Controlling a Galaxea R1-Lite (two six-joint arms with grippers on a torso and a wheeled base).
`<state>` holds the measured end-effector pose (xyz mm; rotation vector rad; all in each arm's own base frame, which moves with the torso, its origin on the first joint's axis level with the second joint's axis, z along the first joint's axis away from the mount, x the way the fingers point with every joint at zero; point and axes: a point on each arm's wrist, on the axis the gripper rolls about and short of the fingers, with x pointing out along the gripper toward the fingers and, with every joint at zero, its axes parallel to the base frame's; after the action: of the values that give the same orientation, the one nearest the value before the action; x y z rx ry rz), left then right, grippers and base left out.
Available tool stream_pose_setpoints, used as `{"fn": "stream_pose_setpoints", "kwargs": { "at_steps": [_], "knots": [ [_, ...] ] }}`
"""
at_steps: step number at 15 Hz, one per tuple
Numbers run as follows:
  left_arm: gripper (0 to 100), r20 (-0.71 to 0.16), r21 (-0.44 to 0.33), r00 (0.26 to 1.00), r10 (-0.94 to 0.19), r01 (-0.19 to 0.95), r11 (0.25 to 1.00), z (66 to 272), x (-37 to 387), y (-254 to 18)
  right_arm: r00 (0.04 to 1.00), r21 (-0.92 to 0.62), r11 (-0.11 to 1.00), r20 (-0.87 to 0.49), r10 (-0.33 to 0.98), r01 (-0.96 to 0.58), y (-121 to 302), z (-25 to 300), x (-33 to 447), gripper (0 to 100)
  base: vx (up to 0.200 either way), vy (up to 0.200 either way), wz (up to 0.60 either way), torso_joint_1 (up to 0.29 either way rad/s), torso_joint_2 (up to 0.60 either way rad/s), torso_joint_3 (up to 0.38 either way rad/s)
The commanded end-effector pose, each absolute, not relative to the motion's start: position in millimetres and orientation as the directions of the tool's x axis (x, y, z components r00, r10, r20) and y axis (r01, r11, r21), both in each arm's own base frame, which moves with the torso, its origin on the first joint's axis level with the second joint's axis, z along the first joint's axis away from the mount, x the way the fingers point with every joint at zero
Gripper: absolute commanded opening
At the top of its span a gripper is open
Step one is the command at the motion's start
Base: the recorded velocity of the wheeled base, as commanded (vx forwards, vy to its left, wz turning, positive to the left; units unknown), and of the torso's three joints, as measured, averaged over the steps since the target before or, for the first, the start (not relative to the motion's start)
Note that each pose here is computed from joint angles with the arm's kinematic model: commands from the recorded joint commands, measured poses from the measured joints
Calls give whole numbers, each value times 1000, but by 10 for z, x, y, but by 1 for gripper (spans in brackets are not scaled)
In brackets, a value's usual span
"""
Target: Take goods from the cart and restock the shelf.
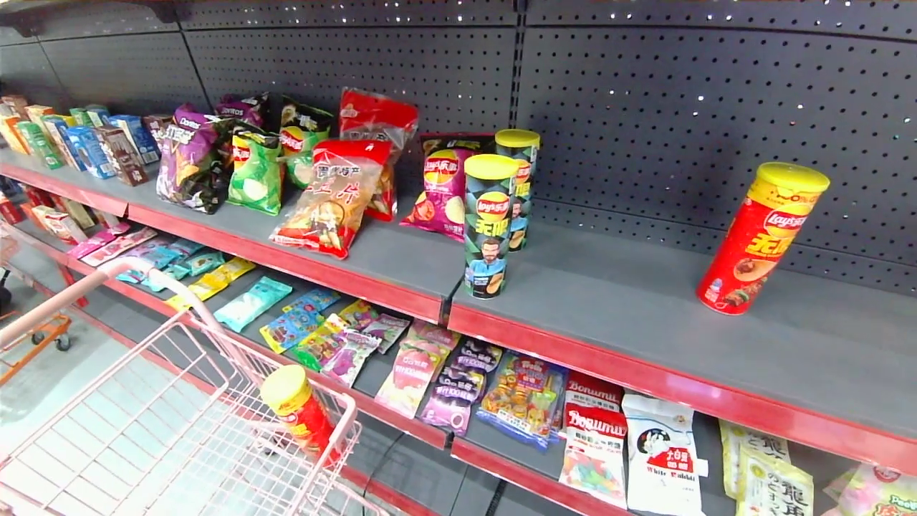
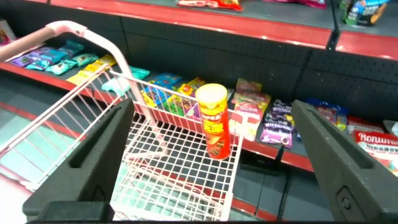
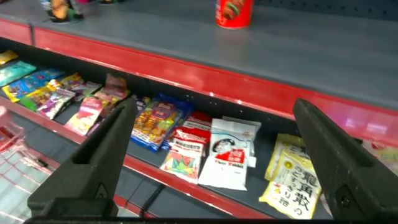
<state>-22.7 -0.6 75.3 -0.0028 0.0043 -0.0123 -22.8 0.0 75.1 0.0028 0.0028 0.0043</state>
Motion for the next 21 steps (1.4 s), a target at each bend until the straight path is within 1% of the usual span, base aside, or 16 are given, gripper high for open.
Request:
{"fn": "stream_pose_setpoints", "kwargs": {
  "at_steps": [1,10,16,18,19,20,21],
  "knots": [
    [100,-5,-3,1000,-12,12,1000,752,-227,-6,1000,2,1000,-3,5,-5,0,752,-228,100,0,0,0,-139,344,193],
    [100,-5,-3,1000,-12,12,1000,752,-227,-6,1000,3,1000,-3,5,-5,0,752,-228,100,0,0,0,-150,374,223],
    [100,-11,-3,1000,-12,12,1000,758,-222,-6,1000,3,1000,-3,5,-5,0,752,-228,100,0,0,0,-192,508,316],
    [100,-2,-5,1000,-2,2,1000,775,-226,-4,1000,3,1000,-3,5,-5,0,752,-228,100,0,0,0,-78,210,134],
    [100,70,-7,997,-12,13,1000,1148,-269,-4,1000,3,1000,-3,3,-3,0,752,-228,100,0,0,0,-32,90,56],
    [100,52,-59,998,-23,26,998,1627,-168,-2,1000,3,1000,-3,3,-3,0,752,-228,100,0,0,0,-17,51,36],
    [100,57,-148,998,-37,45,988,2066,-8,-4,1000,3,1000,-3,3,-3,0,752,-228,100,0,0,0,0,0,0]
  ]
}}
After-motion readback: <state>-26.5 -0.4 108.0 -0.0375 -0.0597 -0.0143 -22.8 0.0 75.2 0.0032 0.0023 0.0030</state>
